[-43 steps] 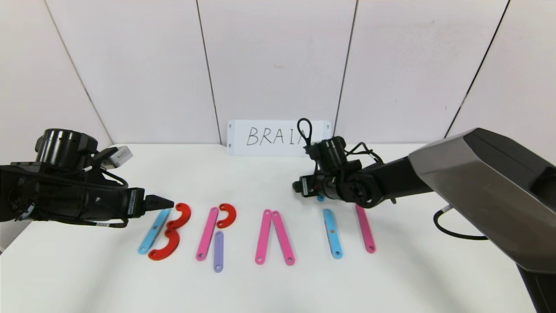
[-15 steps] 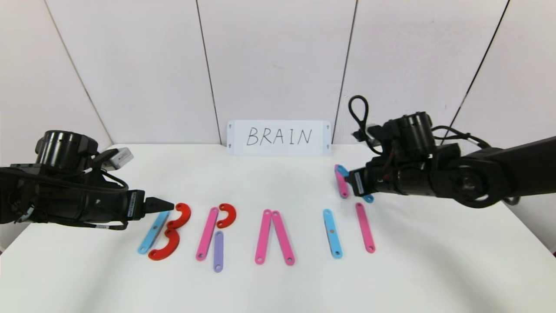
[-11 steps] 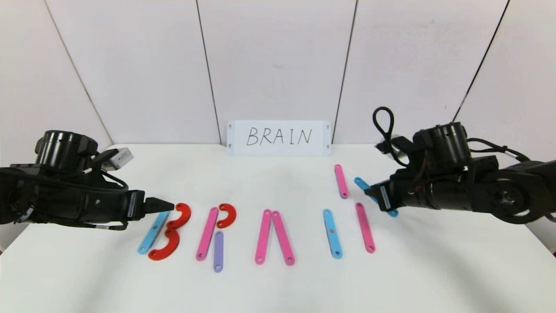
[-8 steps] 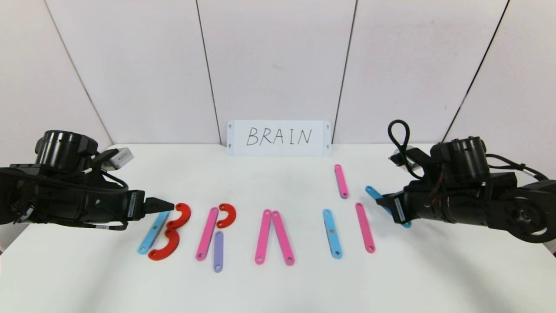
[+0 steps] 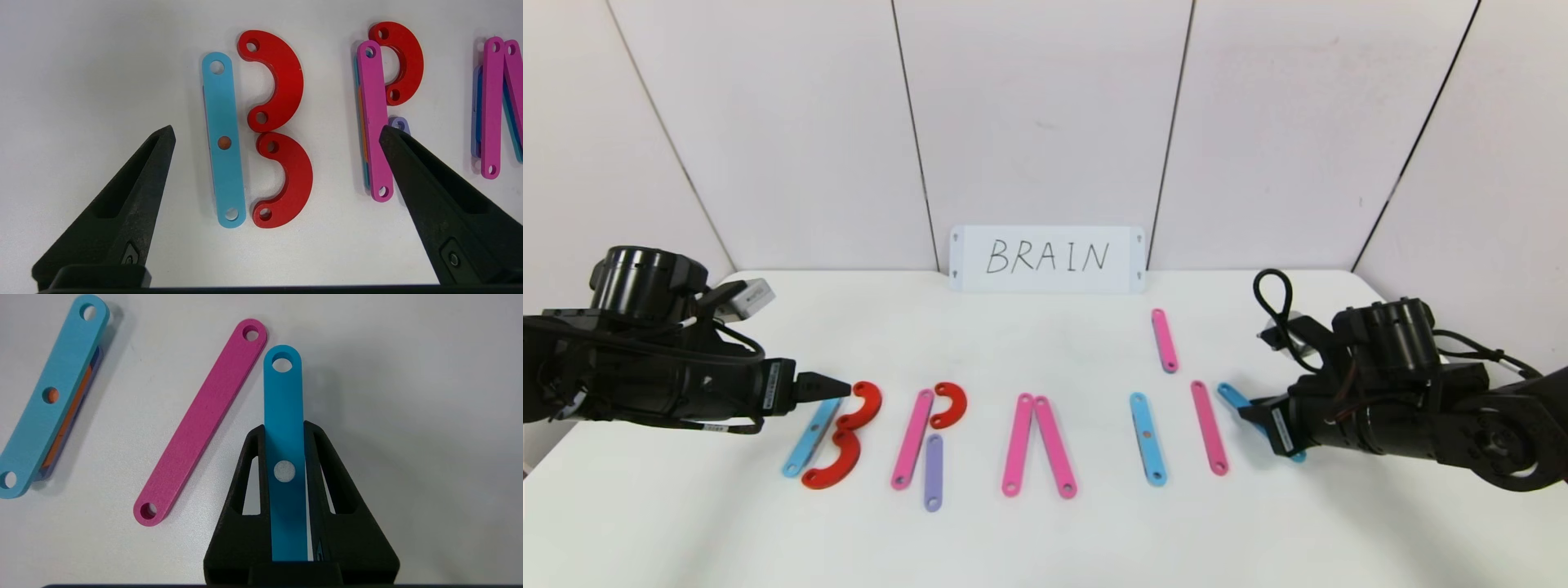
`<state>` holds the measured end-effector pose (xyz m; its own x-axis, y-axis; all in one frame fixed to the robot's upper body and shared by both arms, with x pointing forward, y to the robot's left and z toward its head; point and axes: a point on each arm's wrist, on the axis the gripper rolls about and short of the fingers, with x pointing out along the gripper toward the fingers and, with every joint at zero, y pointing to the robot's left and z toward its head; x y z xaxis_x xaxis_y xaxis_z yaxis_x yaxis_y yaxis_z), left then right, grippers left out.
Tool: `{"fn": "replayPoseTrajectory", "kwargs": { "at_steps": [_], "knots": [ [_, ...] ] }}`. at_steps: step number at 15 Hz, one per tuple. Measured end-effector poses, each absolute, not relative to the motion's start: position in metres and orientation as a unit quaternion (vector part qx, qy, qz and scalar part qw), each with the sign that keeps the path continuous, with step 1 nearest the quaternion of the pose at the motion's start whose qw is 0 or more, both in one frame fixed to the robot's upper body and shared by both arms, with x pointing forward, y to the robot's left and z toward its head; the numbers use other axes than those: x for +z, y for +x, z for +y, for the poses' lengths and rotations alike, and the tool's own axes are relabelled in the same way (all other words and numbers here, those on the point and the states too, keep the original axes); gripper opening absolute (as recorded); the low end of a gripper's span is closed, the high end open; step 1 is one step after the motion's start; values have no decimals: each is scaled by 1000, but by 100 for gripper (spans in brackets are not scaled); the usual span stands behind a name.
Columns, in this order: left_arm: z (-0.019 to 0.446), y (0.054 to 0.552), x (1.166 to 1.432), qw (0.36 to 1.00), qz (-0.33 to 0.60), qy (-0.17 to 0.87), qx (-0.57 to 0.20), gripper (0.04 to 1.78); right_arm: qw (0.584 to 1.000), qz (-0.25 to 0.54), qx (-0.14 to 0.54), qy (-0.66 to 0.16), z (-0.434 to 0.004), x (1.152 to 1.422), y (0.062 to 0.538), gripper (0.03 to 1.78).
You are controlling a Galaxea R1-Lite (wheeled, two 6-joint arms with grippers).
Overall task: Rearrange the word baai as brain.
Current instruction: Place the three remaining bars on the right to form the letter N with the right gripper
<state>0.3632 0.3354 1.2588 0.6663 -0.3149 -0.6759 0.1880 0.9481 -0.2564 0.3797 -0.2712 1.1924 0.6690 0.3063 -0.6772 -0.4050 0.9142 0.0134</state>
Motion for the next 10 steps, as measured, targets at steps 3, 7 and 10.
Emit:
{"fn": "replayPoseTrajectory", "kwargs": {
  "at_steps": [3,7,10],
  "knots": [
    [335,363,1259,909,385,-83,-138,174,906,369,195,-70,-271,1184,381,28],
    [335,363,1258,909,385,-82,-138,174,909,361,197,-71,-269,1178,386,28],
    [335,363,1258,909,385,-82,-138,174,908,362,197,-70,-269,1175,388,28]
  ]
}}
